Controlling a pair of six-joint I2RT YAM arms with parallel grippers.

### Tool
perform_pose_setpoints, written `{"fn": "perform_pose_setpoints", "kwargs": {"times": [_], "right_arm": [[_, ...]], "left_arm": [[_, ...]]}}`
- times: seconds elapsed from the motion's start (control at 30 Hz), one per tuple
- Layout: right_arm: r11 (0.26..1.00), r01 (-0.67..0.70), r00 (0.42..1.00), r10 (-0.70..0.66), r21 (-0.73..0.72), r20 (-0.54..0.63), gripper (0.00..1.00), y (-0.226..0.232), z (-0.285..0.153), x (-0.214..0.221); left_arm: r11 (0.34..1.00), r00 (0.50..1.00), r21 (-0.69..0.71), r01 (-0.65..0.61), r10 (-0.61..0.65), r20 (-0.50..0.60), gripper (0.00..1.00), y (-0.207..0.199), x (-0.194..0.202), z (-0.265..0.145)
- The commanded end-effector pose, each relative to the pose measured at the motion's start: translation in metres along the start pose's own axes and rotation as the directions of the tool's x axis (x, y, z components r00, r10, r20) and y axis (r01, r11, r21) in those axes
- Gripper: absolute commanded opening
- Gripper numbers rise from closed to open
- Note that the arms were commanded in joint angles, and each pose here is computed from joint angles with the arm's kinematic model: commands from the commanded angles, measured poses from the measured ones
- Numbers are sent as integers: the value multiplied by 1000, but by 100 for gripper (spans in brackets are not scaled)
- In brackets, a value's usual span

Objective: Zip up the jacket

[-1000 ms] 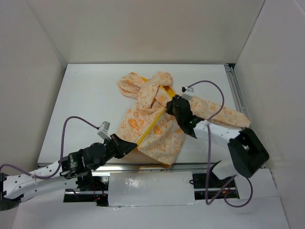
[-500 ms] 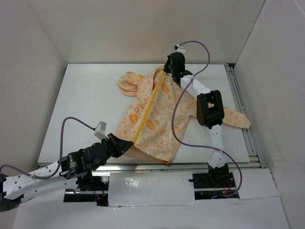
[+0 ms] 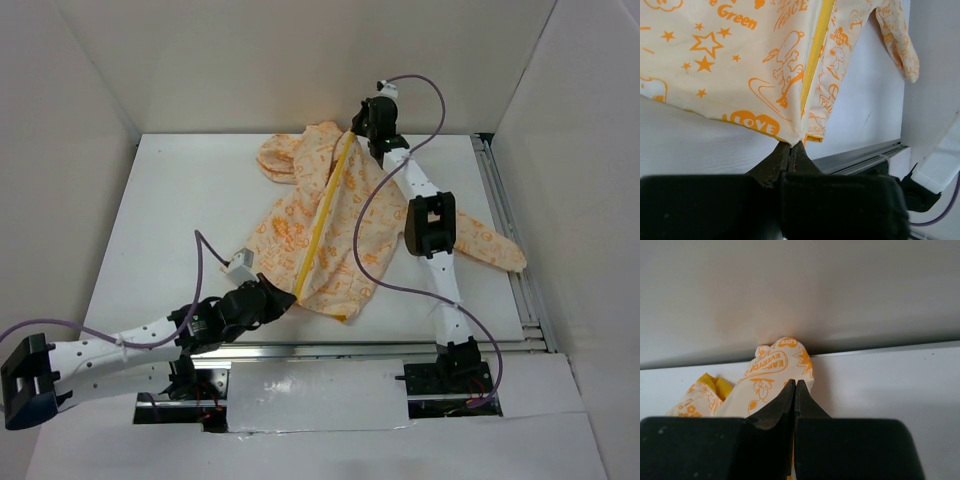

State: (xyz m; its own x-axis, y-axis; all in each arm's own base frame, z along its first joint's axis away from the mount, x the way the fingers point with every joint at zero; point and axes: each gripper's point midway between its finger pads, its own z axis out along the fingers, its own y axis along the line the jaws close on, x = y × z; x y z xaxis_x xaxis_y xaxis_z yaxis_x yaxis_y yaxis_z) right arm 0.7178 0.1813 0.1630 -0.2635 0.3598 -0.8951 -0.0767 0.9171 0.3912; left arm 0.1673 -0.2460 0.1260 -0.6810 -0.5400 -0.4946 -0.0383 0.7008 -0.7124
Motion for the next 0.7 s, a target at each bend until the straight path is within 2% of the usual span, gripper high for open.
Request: {"fn": "perform_pose_setpoints", "kwargs": {"times": [0.0, 0.03, 0.13, 0.17, 0.2, 0.23, 0.27, 0.3, 0.33, 0.37, 0.4, 0.43, 0.47, 0.5, 0.53, 0.57, 0.6, 0.63, 0.67], "right_arm": [[997, -43, 954, 23, 61, 298, 0, -50, -1, -107], [998, -34, 958, 19, 47, 286, 0, -48, -2, -105], [999, 18, 962, -30, 44, 272, 0, -40, -11, -107], [998, 23, 963, -37, 56, 268, 0, -42, -12, -106], [998, 27, 965, -42, 64, 258, 0, -42, -13, -106], [998, 31, 967, -44, 58, 250, 7, -40, -15, -106], [998, 26, 970, -40, 61, 240, 17, -40, -18, -110], [998, 27, 971, -41, 64, 234, 31, -40, -21, -112], [997, 27, 977, -42, 77, 209, 54, -46, -23, -104], [997, 27, 974, -41, 66, 225, 67, -35, -34, -119], [996, 34, 973, -51, 77, 226, 91, -36, -41, -123], [994, 43, 980, -61, 96, 192, 99, -42, -44, -109], [994, 41, 971, -64, 104, 230, 100, -35, -61, -134], [991, 41, 971, -68, 124, 227, 100, -35, -68, -136], [988, 38, 976, -69, 152, 207, 100, -42, -73, -130], [982, 17, 968, -63, 190, 243, 100, -41, -93, -153], [979, 7, 967, -59, 203, 247, 100, -41, -103, -159], [975, 14, 975, -63, 220, 214, 100, -46, -109, -148], [978, 0, 964, -56, 210, 260, 100, -35, -137, -177]], "left_arm": [[999, 983, 6, 36, -34, -178, 0, 8, 22, 3], [998, 970, 21, 54, -47, -238, 0, 7, 28, 1], [993, 966, 69, 98, -78, -248, 0, 3, 16, 2], [993, 969, 62, 102, -85, -232, 2, 4, 11, 3], [994, 970, 27, 102, -93, -223, 11, 6, 7, 0], [992, 975, -21, 122, -124, -185, 22, 11, -1, 0], [988, 977, -80, 130, -141, -161, 56, 16, -9, -5], [986, 975, -97, 136, -150, -164, 67, 17, -10, -9], [983, 978, -123, 139, -156, -138, 80, 20, -15, -11], [982, 980, -112, 150, -163, -118, 99, 12, -24, -17], [975, 977, -156, 159, -178, -115, 99, 20, -24, -22], [970, 976, -171, 173, -193, -104, 99, 21, -27, -27], [969, 976, -159, 187, -202, -85, 99, 16, -33, -34], [958, 970, -194, 210, -229, -81, 99, 23, -32, -40], [962, 970, -164, 219, -233, -67, 99, 18, -38, -47], [967, 973, -144, 210, -221, -70, 99, 16, -40, -51], [976, 980, -124, 177, -187, -73, 99, 15, -42, -56], [983, 983, -75, 167, -172, -65, 99, 6, -48, -64], [994, 992, -42, 97, -100, -73, 99, 3, -50, -69]]}}
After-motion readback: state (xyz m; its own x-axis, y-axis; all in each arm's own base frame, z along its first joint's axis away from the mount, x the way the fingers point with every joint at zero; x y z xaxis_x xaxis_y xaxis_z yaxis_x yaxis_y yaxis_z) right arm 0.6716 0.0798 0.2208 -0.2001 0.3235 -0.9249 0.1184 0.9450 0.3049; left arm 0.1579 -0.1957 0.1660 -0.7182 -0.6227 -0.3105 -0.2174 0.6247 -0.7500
